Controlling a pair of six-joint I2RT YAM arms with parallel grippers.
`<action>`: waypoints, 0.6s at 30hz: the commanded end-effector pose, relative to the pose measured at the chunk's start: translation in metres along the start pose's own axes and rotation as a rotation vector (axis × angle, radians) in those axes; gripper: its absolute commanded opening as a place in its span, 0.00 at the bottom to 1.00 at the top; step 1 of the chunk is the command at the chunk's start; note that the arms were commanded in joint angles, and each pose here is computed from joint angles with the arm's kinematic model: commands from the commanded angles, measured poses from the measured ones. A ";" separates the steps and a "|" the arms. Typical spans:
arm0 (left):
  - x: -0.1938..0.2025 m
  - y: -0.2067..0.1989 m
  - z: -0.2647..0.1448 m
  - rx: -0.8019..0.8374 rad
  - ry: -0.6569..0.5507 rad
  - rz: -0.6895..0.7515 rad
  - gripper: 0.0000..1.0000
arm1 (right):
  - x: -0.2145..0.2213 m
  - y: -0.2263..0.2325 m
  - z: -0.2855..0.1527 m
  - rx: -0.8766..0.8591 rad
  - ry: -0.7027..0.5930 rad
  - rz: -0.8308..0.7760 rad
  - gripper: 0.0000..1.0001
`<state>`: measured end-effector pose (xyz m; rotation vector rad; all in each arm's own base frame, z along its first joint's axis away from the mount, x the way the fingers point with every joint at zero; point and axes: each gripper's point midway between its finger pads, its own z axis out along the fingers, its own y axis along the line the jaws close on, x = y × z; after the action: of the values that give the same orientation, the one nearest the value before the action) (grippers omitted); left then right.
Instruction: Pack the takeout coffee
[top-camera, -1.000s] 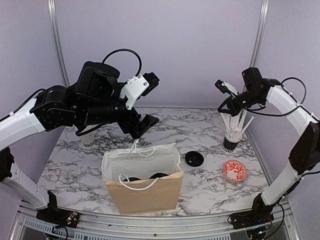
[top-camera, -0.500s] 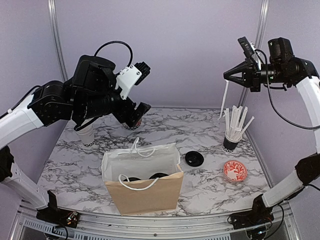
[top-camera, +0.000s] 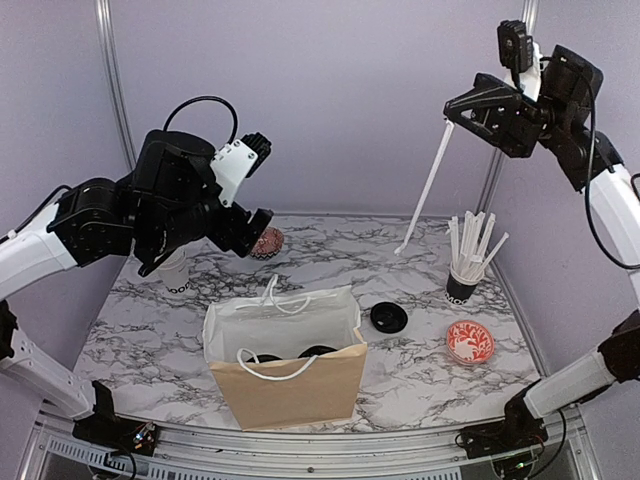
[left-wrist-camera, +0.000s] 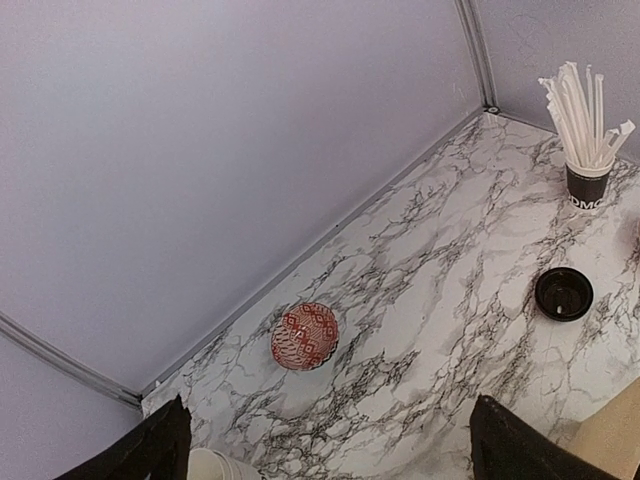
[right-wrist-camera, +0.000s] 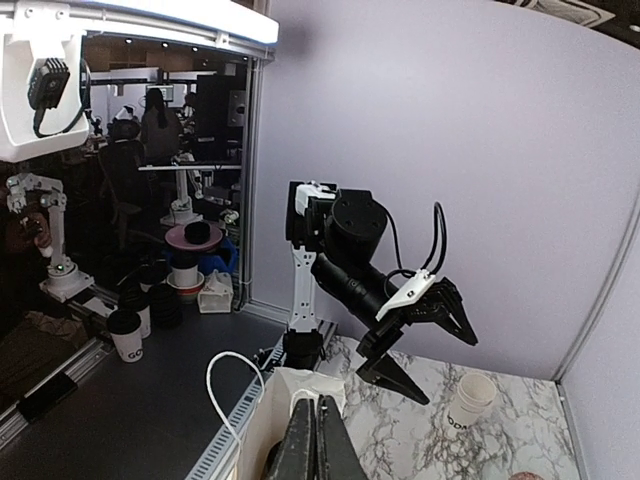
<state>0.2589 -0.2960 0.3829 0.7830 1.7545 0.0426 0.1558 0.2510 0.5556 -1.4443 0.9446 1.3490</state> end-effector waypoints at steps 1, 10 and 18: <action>-0.009 0.029 -0.017 -0.071 -0.058 -0.072 0.98 | -0.014 0.013 0.022 -0.158 -0.021 -0.002 0.00; 0.003 0.045 -0.036 -0.085 -0.080 -0.105 0.98 | 0.021 0.011 0.063 -0.281 -0.027 0.139 0.00; 0.015 0.041 -0.034 -0.079 -0.068 -0.107 0.98 | 0.047 0.007 0.092 -0.363 -0.014 0.226 0.00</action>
<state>0.2458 -0.2488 0.3949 0.6751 1.7243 0.0325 0.1336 0.3304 0.5101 -1.6056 0.9316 1.7379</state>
